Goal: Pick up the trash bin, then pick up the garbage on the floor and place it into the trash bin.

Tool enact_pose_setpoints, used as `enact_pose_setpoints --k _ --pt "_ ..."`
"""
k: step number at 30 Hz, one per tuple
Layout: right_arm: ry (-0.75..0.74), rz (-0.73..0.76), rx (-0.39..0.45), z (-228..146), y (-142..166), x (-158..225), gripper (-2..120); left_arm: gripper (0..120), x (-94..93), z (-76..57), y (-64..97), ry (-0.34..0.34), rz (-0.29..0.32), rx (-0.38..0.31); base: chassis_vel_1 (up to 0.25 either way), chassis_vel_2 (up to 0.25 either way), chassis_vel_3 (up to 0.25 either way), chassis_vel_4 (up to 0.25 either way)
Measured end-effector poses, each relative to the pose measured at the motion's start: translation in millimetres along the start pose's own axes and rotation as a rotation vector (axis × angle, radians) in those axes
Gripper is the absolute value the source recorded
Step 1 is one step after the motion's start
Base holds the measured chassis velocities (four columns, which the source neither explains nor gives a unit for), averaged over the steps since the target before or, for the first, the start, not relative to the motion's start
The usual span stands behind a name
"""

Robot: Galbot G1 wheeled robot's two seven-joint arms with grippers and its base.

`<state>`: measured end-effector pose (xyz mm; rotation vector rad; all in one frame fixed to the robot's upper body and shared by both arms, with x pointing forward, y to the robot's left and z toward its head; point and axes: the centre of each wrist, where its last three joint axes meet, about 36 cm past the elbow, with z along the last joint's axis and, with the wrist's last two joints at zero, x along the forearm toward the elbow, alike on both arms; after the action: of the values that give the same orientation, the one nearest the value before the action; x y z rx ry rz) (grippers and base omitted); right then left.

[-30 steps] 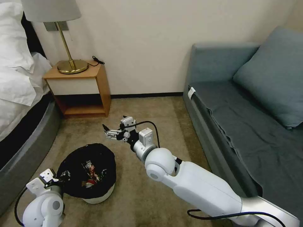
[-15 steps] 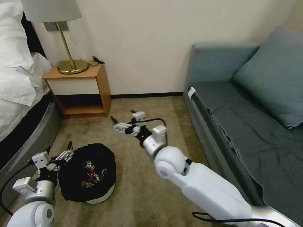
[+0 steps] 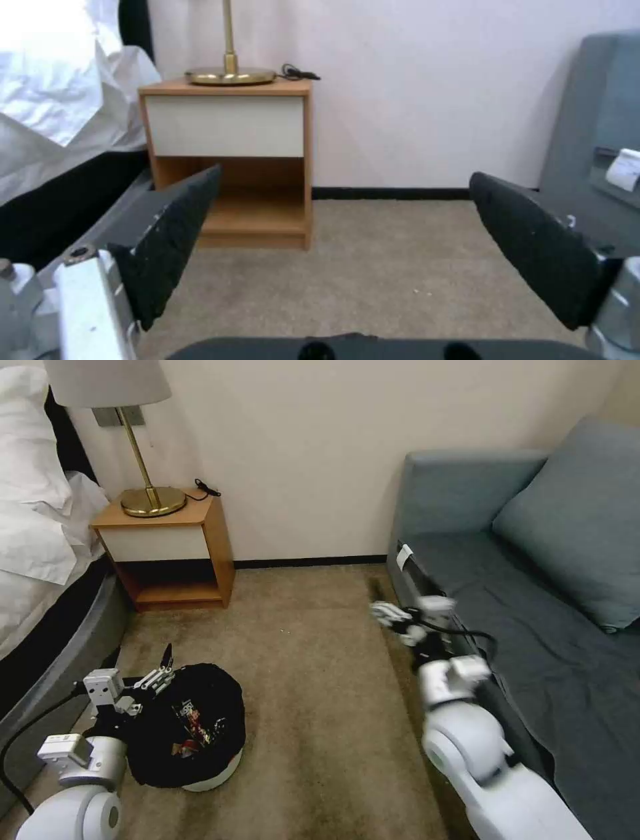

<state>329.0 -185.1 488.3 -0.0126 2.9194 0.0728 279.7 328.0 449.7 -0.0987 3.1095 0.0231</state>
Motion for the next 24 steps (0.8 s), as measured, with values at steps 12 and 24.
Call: enact_pose_setpoints --k 12,24 --pt "0.015 0.123 0.001 0.0 5.6 40.1 100 100 7.1 5.5 -4.8 0.009 0.019 -0.02 0.0 0.0 0.0 0.0" --pt "0.036 0.123 -0.001 5.0 11.6 47.4 100 100 7.8 9.4 -5.8 0.016 -0.012 -0.009 0.0 0.0 0.0 0.0"
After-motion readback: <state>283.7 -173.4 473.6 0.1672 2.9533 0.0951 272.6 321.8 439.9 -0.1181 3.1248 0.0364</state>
